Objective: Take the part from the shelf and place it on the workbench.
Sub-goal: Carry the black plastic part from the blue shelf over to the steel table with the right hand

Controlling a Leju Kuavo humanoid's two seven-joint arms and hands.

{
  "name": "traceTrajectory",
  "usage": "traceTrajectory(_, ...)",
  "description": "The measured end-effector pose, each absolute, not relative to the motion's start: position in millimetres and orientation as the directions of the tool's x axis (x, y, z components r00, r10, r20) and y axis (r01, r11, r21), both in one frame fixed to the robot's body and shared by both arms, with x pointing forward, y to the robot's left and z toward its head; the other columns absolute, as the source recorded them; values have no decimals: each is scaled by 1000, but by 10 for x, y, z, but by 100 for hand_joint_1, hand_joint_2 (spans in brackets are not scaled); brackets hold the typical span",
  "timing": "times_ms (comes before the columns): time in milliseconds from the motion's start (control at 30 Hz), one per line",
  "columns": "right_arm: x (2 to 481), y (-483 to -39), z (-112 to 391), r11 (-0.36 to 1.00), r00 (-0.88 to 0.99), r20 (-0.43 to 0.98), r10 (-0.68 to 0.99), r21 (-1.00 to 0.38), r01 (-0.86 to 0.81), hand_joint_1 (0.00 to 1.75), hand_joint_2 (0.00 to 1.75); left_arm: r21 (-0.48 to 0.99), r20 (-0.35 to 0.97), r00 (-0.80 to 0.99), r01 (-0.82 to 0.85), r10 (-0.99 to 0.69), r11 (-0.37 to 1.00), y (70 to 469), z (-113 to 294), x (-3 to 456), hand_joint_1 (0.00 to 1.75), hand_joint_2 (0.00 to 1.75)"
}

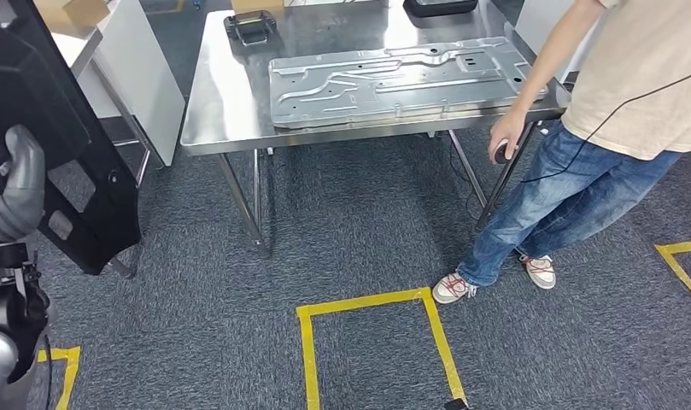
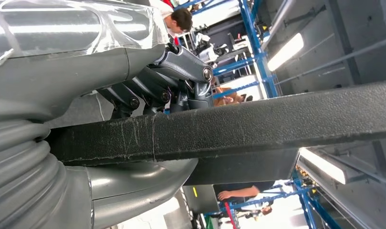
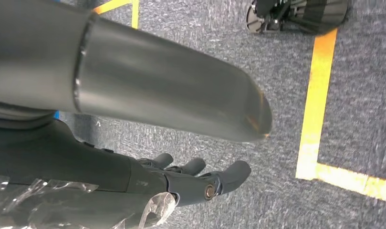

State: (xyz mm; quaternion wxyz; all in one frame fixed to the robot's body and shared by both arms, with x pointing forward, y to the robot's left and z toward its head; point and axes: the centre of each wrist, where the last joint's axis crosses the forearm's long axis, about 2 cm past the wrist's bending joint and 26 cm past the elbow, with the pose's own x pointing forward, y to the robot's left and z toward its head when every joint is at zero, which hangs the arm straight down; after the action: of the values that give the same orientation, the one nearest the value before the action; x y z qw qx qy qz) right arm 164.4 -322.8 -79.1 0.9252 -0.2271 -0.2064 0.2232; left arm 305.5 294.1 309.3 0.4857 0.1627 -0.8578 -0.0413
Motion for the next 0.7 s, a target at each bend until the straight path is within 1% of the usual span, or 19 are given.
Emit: traceTrajectory(700,1628,-3232,-797,801,816,283,504,-507,-319,0,0,232,810,-491,-234,-321,944,2937,3133,3048,175,175)
